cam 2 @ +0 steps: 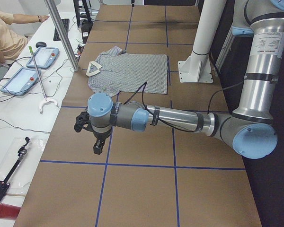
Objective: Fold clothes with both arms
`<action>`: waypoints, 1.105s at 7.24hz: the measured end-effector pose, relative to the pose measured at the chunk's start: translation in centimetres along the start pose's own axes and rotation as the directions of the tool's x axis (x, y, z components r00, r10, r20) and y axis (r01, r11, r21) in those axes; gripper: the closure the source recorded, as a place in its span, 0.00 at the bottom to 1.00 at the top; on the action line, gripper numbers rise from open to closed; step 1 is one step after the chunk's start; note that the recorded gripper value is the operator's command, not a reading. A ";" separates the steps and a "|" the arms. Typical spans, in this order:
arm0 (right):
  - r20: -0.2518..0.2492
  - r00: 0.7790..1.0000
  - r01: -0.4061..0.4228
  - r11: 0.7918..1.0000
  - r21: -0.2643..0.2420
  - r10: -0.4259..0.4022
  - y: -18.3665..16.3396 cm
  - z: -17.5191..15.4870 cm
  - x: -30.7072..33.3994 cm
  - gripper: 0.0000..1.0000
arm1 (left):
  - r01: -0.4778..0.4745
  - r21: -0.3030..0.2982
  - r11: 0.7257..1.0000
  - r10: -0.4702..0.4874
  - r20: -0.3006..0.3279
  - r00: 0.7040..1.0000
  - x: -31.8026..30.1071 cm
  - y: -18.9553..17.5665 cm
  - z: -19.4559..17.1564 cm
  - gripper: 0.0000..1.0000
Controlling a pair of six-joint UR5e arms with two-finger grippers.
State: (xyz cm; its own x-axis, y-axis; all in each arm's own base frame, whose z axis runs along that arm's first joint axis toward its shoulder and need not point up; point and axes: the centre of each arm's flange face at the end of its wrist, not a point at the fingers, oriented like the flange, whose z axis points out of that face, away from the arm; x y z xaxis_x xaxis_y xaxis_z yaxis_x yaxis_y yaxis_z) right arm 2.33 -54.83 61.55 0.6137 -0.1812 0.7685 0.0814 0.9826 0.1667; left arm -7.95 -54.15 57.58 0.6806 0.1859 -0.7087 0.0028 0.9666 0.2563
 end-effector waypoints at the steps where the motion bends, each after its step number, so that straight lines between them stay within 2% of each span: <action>1: 0.001 0.999 0.052 0.998 0.026 -0.052 -0.4 0.6 -0.7 0.00 | -0.002 0.001 1.000 0.002 -0.003 1.000 0.0 0.4 0.0 0.00; 2: 0.007 0.996 0.092 0.995 0.046 -0.092 -1.3 1.7 -2.7 0.00 | -0.008 0.004 1.000 0.008 -0.005 1.000 0.4 0.5 -0.1 0.00; 3: 0.018 0.996 0.089 0.994 0.059 -0.090 -3.0 3.5 -6.2 0.00 | -0.020 0.012 1.000 0.020 -0.007 1.000 1.1 0.4 -0.4 0.00; 4: 0.034 0.998 0.043 0.997 0.070 -0.046 -5.5 5.6 -10.6 0.00 | -0.037 0.021 0.999 0.037 -0.009 0.999 2.1 0.1 -0.8 0.00; 5: 0.053 0.997 -0.063 0.994 0.086 0.058 -9.0 7.4 -15.5 0.05 | -0.058 0.030 0.998 0.058 -0.011 0.998 3.3 -0.1 -1.2 0.00; 6: 0.058 0.984 -0.175 0.977 0.121 0.169 -12.7 9.4 -20.9 0.16 | -0.075 0.040 0.996 0.076 -0.013 0.997 4.4 -0.3 -1.6 0.00; 7: 0.049 0.962 -0.274 0.945 0.180 0.270 -15.6 12.3 -26.7 0.32 | -0.084 0.049 0.995 0.085 -0.013 0.996 5.2 -0.5 -2.1 0.00; 8: 0.046 0.934 -0.355 0.906 0.229 0.354 -17.5 15.5 -32.3 0.32 | -0.088 0.056 0.995 0.089 -0.014 0.996 5.7 -0.6 -2.4 0.00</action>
State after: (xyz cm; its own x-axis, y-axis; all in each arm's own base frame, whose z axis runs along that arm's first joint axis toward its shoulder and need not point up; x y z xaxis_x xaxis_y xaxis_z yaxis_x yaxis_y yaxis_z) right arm -31.05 -66.82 43.42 0.5658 0.1771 0.8053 -0.3242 0.9458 0.0197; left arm -5.84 -53.19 51.77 0.6681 0.2735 -0.6920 -0.0161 0.9351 0.3541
